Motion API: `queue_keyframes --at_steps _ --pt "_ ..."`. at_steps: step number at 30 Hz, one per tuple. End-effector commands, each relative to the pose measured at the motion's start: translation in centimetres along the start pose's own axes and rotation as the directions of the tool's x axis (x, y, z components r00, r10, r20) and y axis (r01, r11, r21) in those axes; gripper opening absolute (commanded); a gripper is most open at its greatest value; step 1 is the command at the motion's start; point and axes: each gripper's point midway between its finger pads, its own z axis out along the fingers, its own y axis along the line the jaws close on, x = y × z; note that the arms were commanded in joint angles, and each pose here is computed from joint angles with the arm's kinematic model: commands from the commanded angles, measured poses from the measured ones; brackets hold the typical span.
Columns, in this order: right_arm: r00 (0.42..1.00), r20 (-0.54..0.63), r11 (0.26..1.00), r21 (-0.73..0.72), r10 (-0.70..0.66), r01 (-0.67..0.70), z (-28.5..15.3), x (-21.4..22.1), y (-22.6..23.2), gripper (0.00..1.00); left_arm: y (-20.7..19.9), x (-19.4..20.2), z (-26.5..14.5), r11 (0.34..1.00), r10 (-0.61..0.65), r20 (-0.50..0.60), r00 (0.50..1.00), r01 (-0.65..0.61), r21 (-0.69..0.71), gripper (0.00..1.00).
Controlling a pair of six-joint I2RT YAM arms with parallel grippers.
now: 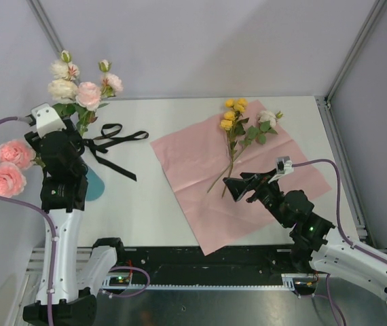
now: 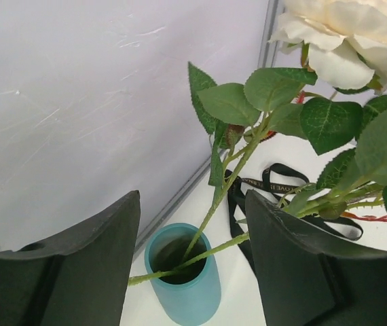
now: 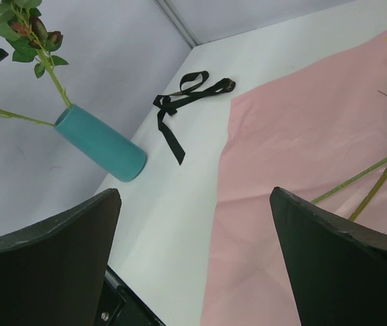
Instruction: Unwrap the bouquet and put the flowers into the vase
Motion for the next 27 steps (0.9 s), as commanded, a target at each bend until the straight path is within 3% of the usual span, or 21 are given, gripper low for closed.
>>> queue_keyframes --at_steps 1,10,18,22,27 --pt "0.999 0.04 0.999 -0.03 0.016 -0.015 0.1 -1.1 0.9 0.98 -0.3 -3.3 -1.3 0.994 0.054 0.066 0.996 -0.06 0.091 0.69" --pt "1.0 0.026 0.999 -0.029 0.015 -0.015 0.4 -0.6 0.9 0.98 -2.8 -9.5 -4.5 0.951 -0.04 0.131 0.991 -0.003 0.308 0.83" --pt "1.0 0.012 1.0 -0.015 0.017 -0.016 0.6 -0.2 0.6 0.98 -8.2 -13.4 -7.4 0.798 -0.122 0.146 0.982 0.01 0.603 0.87" --pt "1.0 -0.013 1.0 0.01 0.021 -0.021 1.1 0.1 0.5 0.99 -11.1 -13.1 -8.0 0.737 -0.087 0.143 0.986 -0.033 0.675 0.88" --pt "0.999 -0.045 0.987 0.159 0.015 -0.007 1.8 0.0 -1.5 0.99 -15.0 -11.1 -9.4 0.665 0.027 0.155 0.988 -0.134 0.735 0.9"
